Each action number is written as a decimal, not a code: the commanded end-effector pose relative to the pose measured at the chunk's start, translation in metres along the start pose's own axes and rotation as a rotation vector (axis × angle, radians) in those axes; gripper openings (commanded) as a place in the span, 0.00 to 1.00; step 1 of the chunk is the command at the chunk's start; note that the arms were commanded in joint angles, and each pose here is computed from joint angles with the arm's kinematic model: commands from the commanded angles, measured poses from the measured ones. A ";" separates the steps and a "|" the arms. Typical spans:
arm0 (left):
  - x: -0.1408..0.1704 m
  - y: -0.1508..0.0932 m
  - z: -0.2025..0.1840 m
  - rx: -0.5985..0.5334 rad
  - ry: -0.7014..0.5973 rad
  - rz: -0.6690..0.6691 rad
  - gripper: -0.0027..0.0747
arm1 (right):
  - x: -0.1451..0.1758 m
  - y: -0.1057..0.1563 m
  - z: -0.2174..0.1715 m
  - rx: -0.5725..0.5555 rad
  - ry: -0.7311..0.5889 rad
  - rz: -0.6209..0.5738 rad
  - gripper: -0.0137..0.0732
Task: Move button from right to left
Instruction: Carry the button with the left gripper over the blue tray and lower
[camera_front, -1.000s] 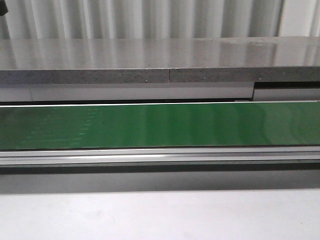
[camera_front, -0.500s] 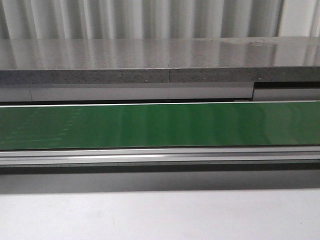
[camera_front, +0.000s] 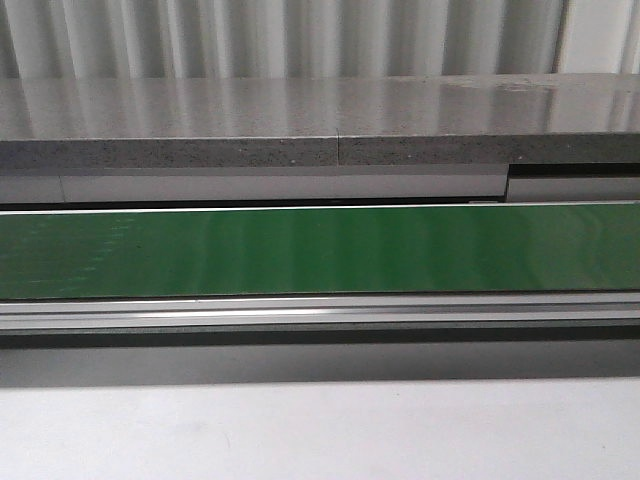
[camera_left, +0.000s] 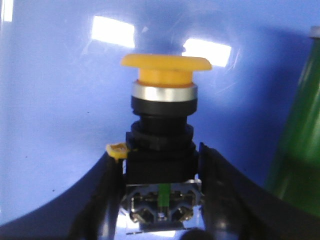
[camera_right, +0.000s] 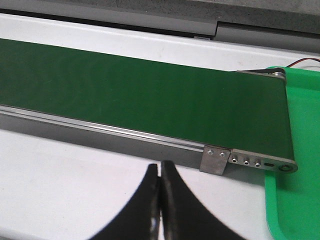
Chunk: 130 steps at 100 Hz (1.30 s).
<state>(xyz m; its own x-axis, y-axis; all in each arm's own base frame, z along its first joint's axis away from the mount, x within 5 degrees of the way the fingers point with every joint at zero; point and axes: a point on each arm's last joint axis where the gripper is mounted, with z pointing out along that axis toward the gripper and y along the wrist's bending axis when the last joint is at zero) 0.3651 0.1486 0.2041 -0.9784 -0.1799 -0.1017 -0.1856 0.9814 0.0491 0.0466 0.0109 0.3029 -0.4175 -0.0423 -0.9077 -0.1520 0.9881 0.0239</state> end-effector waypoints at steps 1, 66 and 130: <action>-0.004 0.003 -0.018 -0.019 -0.074 0.020 0.17 | -0.013 0.000 -0.004 0.007 -0.090 -0.010 0.08; -0.011 0.005 -0.025 -0.057 -0.130 0.071 0.67 | -0.013 0.000 -0.004 0.007 -0.090 -0.010 0.08; 0.031 -0.096 -0.144 0.039 -0.549 0.123 0.01 | -0.013 0.000 -0.004 0.007 -0.090 -0.010 0.08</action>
<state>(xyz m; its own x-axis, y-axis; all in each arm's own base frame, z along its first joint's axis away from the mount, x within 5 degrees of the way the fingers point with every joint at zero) 0.3490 0.0615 0.3113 -0.8745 -0.0473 -0.4828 -0.0926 0.9932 0.0704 0.0466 0.0109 0.3029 -0.4175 -0.0423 -0.9077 -0.1520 0.9881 0.0239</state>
